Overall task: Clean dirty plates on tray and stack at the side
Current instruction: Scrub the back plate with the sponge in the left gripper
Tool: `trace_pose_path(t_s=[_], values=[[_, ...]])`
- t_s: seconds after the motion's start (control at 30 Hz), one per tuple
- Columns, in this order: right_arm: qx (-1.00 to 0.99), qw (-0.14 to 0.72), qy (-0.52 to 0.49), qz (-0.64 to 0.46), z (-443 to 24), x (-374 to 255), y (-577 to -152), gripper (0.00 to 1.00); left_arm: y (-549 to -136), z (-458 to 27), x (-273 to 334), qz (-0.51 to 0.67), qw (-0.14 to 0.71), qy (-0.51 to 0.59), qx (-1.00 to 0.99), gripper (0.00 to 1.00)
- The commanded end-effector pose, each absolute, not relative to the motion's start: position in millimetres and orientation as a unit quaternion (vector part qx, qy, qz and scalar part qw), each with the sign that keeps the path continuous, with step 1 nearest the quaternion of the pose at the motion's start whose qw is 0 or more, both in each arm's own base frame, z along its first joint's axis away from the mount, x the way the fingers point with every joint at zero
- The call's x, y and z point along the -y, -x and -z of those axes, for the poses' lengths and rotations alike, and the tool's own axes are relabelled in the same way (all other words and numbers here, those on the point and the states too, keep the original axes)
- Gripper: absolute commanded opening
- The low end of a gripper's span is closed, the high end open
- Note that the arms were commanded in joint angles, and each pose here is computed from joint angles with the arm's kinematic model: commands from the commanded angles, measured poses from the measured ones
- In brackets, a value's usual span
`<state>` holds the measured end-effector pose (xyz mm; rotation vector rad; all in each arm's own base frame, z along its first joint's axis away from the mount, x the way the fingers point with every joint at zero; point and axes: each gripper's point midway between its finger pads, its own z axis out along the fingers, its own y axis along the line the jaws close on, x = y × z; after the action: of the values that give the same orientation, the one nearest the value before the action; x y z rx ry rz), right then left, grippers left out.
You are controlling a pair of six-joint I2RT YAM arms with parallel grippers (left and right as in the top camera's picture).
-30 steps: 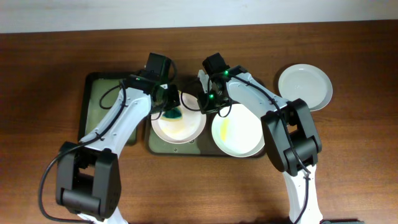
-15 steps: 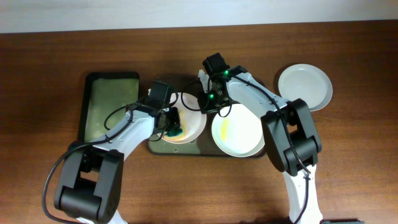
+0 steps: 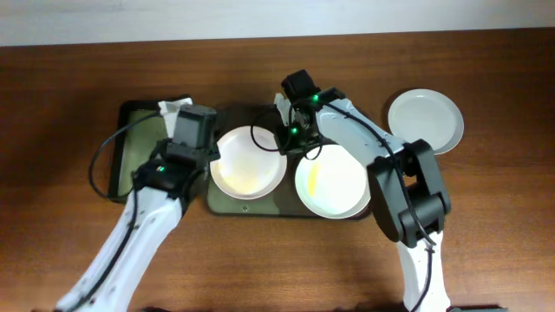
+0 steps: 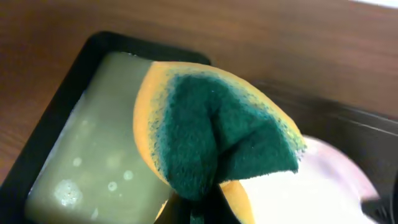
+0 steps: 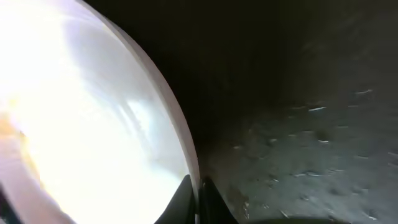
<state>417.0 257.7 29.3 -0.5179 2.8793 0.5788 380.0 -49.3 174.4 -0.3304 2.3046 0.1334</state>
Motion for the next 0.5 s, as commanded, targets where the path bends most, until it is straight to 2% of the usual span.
trace_pose_path(t_s=[0.0, 0.13, 0.27, 0.47], values=[[-0.950, 0.209, 0.189, -0.138, -132, -240, -441, 0.04, -365, -206, 33, -0.013, 0.405, 0.144, -0.903, 0.00], [-0.912, 0.332, 0.236, 0.047, -219, -218, -430, 0.04, -339, -183, -20, -0.006, 0.328, 0.188, -0.926, 0.00], [-0.836, 0.412, 0.272, 0.240, -282, -221, -407, 0.04, -338, -160, -34, 0.013, 0.285, 0.158, -0.945, 0.00], [-0.749, 0.443, 0.343, 0.354, -320, -256, -383, 0.04, -345, -98, -33, 0.019, 0.197, 0.160, -0.967, 0.00]])
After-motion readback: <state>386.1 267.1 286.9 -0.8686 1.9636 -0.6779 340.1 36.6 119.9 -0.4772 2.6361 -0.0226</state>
